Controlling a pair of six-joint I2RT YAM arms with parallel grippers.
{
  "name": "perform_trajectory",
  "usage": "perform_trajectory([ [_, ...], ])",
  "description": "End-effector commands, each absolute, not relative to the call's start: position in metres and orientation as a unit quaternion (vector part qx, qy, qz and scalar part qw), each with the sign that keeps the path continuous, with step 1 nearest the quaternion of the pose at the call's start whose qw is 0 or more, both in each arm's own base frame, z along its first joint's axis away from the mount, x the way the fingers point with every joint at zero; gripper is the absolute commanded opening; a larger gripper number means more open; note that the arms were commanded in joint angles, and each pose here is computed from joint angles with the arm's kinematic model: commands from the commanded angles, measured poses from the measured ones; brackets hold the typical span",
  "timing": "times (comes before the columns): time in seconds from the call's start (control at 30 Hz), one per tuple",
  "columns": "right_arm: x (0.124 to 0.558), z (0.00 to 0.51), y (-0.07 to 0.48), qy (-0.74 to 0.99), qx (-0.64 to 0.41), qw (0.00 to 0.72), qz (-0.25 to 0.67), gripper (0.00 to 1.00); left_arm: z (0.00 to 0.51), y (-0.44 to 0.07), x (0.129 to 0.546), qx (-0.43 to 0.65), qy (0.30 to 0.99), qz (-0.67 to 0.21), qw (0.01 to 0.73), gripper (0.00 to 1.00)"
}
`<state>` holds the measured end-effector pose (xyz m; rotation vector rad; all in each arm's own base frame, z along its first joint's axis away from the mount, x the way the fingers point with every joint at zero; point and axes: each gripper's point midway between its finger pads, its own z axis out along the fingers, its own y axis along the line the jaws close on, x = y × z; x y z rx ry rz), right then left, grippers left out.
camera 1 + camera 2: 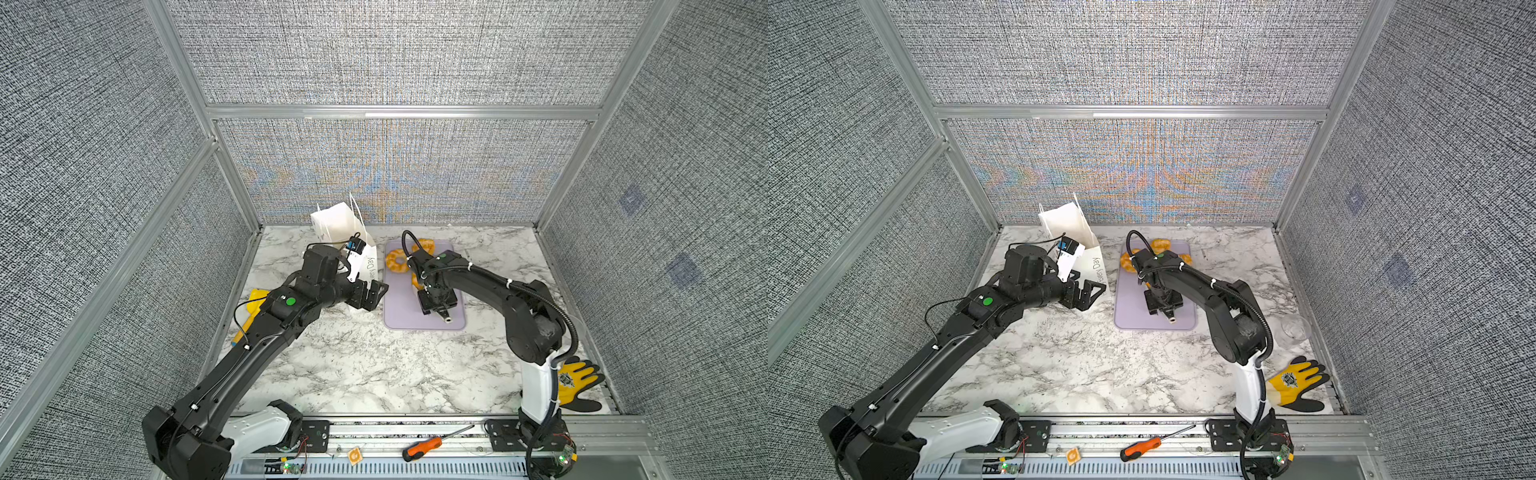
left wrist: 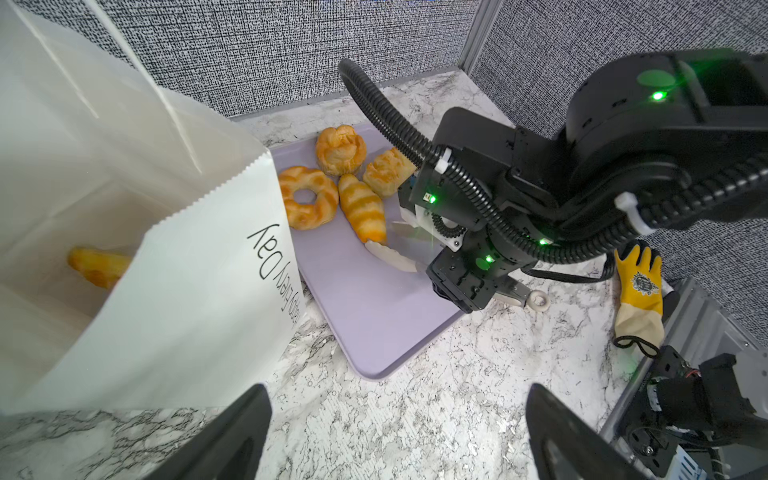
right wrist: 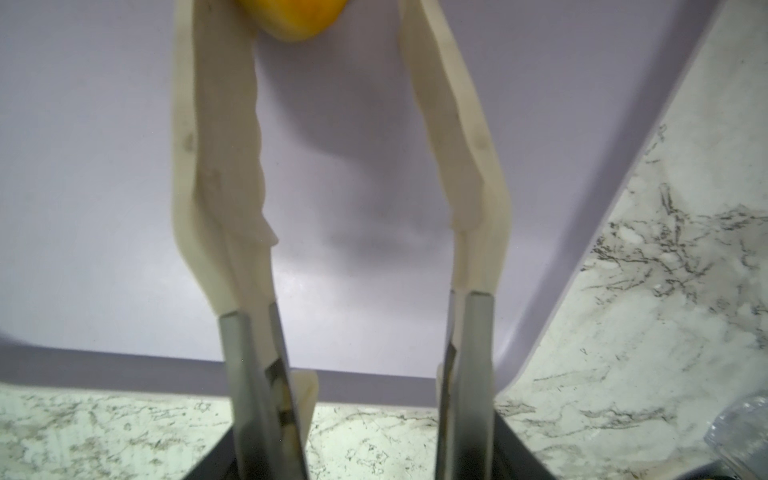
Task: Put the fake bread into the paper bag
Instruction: 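Lower the tongs around a striped croissant on the tray with right gripper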
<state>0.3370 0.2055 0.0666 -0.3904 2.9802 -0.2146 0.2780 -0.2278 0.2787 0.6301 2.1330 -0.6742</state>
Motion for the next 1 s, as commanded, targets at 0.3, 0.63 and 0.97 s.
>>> perform_trajectory([
  [0.3,0.313,0.081,0.181,0.985,-0.134,0.054,-0.091,0.57,0.287,-0.231,0.283,0.253,0.834,-0.269,0.410,0.97],
  [0.63,0.339,0.091,0.207,0.991,-0.064,0.106,-0.039,0.71,0.286,-0.231,0.283,0.257,0.834,-0.265,0.409,0.97],
  [0.97,0.360,0.078,0.209,0.991,-0.030,0.110,-0.066,0.72,0.286,-0.229,0.282,0.264,0.833,-0.259,0.412,0.97],
])
